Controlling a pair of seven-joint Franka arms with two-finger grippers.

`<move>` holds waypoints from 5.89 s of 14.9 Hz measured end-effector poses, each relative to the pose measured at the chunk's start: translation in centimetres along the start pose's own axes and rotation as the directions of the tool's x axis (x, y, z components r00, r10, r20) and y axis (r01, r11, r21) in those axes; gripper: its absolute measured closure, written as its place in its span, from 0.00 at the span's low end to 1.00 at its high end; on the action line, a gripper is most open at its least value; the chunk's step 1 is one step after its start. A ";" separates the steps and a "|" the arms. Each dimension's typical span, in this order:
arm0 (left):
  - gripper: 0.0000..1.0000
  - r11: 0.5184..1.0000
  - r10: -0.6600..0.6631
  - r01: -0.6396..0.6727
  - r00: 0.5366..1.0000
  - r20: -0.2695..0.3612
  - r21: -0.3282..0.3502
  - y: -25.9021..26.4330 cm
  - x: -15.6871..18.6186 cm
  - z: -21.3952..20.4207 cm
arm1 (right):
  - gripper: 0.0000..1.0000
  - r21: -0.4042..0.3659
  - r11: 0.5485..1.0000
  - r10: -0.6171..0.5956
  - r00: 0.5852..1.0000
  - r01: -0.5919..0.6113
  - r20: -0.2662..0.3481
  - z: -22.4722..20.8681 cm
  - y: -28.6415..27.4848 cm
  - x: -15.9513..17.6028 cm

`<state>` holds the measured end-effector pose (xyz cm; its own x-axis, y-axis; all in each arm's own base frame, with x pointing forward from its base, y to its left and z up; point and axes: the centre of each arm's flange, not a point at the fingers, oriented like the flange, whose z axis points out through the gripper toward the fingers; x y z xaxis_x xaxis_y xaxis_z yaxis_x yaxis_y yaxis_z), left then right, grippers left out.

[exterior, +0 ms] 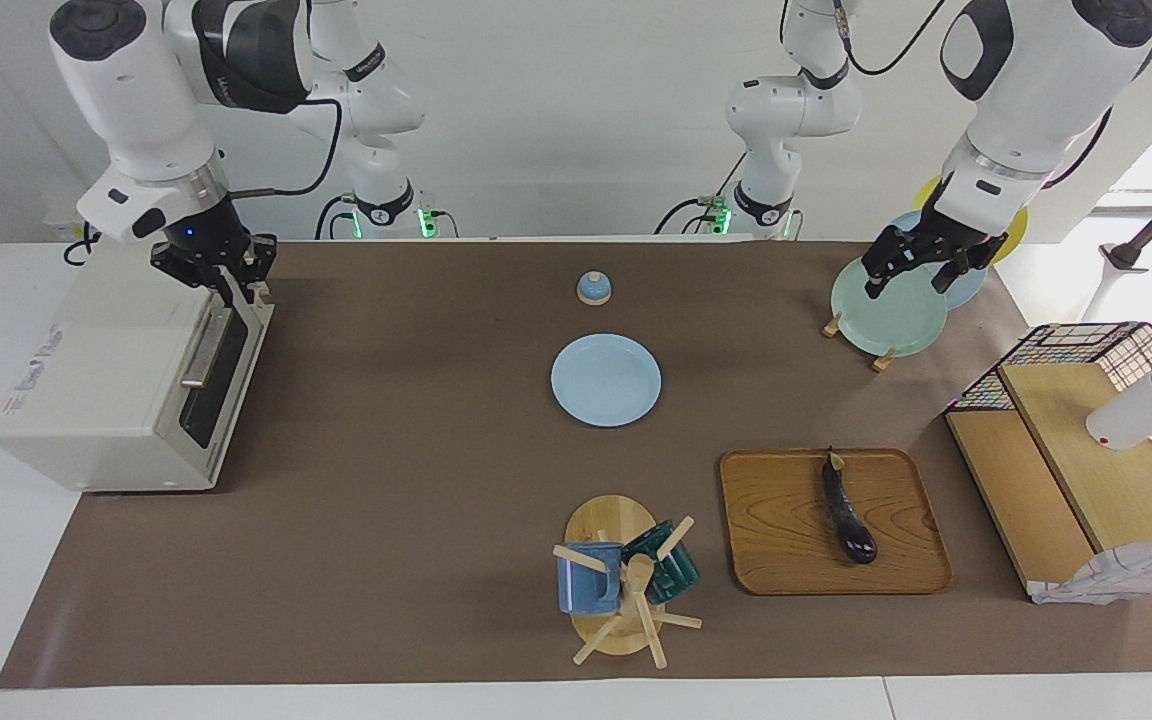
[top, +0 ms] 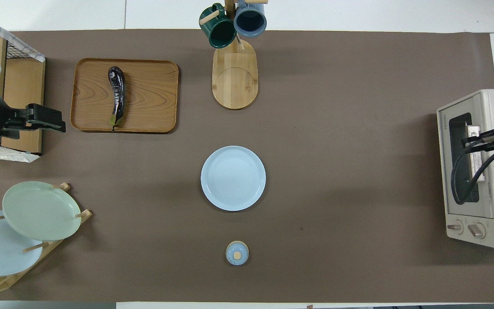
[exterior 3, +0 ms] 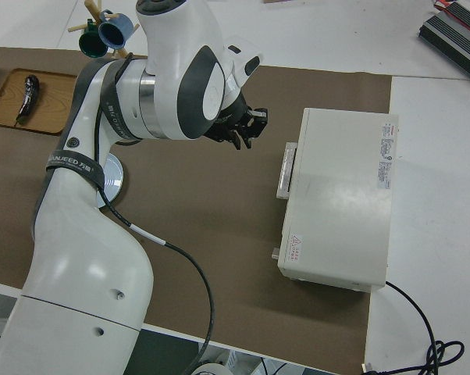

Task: Put eggplant into oven
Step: 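Grasp the eggplant with the left gripper while the right gripper reaches the oven, then lift the eggplant with the left gripper while the right gripper opens the oven, then lower the eggplant onto the blue plate with the left gripper, then grasp the plate rim with the right gripper while the left gripper withdraws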

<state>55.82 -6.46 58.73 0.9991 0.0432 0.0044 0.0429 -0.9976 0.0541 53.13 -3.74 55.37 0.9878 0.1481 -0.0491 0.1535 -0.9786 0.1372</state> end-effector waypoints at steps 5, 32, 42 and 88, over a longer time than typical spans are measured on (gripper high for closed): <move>0.00 1.000 0.025 -0.025 1.000 -0.003 -0.009 0.1 6.4 10.6 | 0.99 -0.082 0.977 0.198 0.979 -0.195 0.040 3.7 0.5 -0.2; 0.67 0.986 0.168 -0.168 0.985 -0.028 -0.015 2.1 11.8 27.6 | 0.99 -0.001 0.999 0.033 0.998 -0.033 -0.052 21.3 -9.8 1.7; 0.71 0.994 0.026 -0.017 0.996 0.085 -0.108 7.7 5.3 10.8 | 0.99 0.069 0.987 0.144 0.989 -0.143 -0.018 23.3 -13.1 2.7; 0.00 0.992 0.116 -0.113 0.991 0.062 -0.049 1.5 -3.3 4.0 | 0.00 0.186 0.982 0.006 0.975 0.036 -0.222 14.6 -59.9 4.1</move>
<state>52.63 -8.36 54.85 0.9958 -0.0763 -0.0512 -0.0707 -0.9922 0.1026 47.57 53.38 32.53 0.9703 0.1698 0.1722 0.1809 -0.9822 -0.0506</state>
